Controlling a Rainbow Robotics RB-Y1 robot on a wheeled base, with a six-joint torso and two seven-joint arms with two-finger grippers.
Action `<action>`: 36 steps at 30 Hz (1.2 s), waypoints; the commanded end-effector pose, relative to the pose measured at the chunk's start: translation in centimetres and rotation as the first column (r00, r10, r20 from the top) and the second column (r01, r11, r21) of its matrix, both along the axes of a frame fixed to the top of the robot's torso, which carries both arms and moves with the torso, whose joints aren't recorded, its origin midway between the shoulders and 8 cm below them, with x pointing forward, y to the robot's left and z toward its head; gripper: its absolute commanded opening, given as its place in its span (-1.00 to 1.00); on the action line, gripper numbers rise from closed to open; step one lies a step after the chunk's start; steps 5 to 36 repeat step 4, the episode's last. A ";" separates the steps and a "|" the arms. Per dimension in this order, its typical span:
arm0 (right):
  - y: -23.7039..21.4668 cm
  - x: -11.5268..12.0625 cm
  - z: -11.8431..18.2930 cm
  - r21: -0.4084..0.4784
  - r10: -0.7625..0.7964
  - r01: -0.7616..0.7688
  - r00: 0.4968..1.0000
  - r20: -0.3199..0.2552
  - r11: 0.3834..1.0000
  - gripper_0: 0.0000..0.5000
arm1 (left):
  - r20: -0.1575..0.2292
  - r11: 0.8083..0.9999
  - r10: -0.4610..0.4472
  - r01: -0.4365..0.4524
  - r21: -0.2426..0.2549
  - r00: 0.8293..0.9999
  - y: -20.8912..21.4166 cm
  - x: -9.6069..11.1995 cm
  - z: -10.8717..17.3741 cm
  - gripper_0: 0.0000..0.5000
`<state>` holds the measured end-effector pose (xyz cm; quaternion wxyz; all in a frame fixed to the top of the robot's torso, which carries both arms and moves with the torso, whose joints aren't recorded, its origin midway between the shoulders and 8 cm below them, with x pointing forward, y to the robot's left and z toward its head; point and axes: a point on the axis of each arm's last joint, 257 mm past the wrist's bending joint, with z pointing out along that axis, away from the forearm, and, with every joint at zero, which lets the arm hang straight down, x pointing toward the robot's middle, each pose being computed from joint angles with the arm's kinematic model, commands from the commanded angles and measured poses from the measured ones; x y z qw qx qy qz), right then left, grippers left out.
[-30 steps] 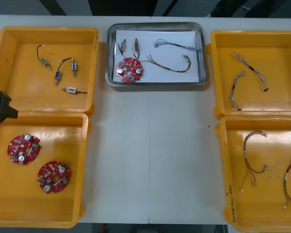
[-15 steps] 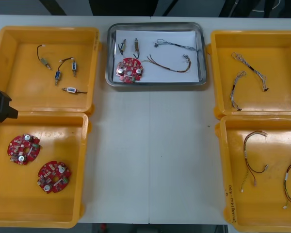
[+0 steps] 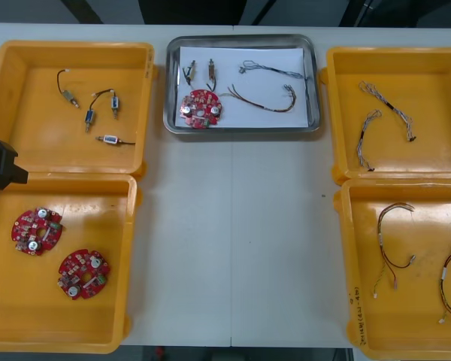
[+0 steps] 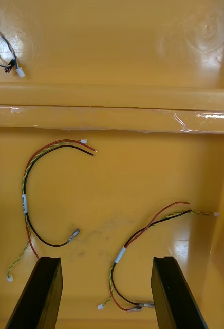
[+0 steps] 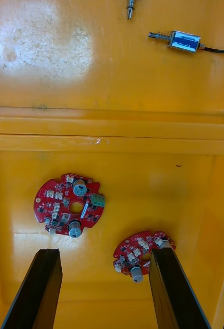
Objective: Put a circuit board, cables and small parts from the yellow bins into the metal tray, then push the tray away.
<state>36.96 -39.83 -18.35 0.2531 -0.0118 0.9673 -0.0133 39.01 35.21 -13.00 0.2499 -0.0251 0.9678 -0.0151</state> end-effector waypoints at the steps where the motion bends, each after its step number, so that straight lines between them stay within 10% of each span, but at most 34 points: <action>1: -0.5 -0.6 0.0 0.019 -0.040 0.040 0.999 0.000 0.999 1.00 | 0.023 0.999 0.022 -0.023 0.042 1.000 1.6 -0.5 1.4 1.00; 36: -0.5 -0.6 0.0 0.019 -0.040 0.040 0.999 0.000 0.999 1.00 | 0.023 0.999 0.022 -0.023 0.042 1.000 1.6 -0.5 1.4 1.00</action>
